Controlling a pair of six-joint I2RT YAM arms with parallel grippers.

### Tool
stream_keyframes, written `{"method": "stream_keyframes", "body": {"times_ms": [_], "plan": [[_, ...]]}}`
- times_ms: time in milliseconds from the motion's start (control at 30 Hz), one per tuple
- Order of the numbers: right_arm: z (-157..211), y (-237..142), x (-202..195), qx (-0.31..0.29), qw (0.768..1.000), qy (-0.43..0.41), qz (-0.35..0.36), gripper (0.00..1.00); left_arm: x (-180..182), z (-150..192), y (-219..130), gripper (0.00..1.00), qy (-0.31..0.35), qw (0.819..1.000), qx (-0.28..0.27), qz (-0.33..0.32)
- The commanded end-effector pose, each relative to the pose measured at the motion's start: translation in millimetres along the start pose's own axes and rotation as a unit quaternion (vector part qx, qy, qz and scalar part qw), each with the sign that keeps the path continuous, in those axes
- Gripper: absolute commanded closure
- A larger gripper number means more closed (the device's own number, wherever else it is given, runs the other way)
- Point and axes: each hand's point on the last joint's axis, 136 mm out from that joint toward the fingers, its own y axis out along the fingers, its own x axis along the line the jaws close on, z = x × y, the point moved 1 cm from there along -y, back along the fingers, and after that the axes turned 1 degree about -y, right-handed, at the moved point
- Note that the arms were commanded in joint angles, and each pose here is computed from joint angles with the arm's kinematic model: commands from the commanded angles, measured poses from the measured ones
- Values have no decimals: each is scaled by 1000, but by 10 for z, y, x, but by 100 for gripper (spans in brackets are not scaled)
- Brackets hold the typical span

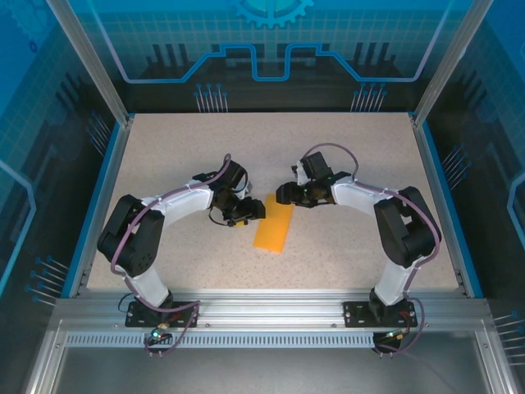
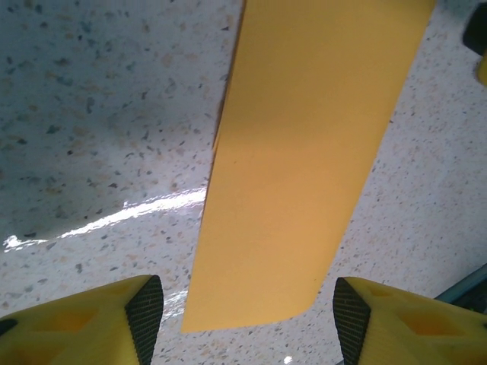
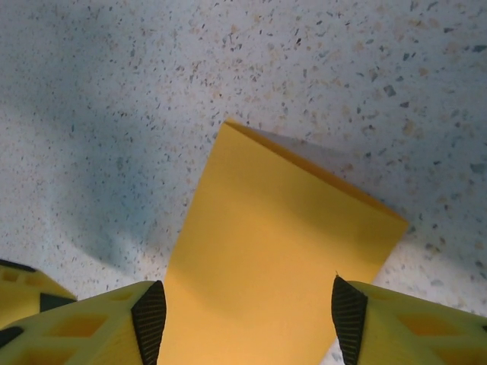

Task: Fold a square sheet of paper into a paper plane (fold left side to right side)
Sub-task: Third fold the triangle at the center of the table.

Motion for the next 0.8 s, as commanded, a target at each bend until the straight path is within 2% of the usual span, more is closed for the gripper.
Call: {"method": "stream_keyframes", "body": {"times_ms": [0,500,767], "plan": [[14,86,53,13,1000,-9,-5,38,-12,22,16,35,-12,1000,8,19],[109,343,-103,66,997,-33,20,48,22,62,48,35,-18,1000,17,16],[174,418,-172,86,995,-40,29,51,-51,76,149,35,-27,998,36,46]]}}
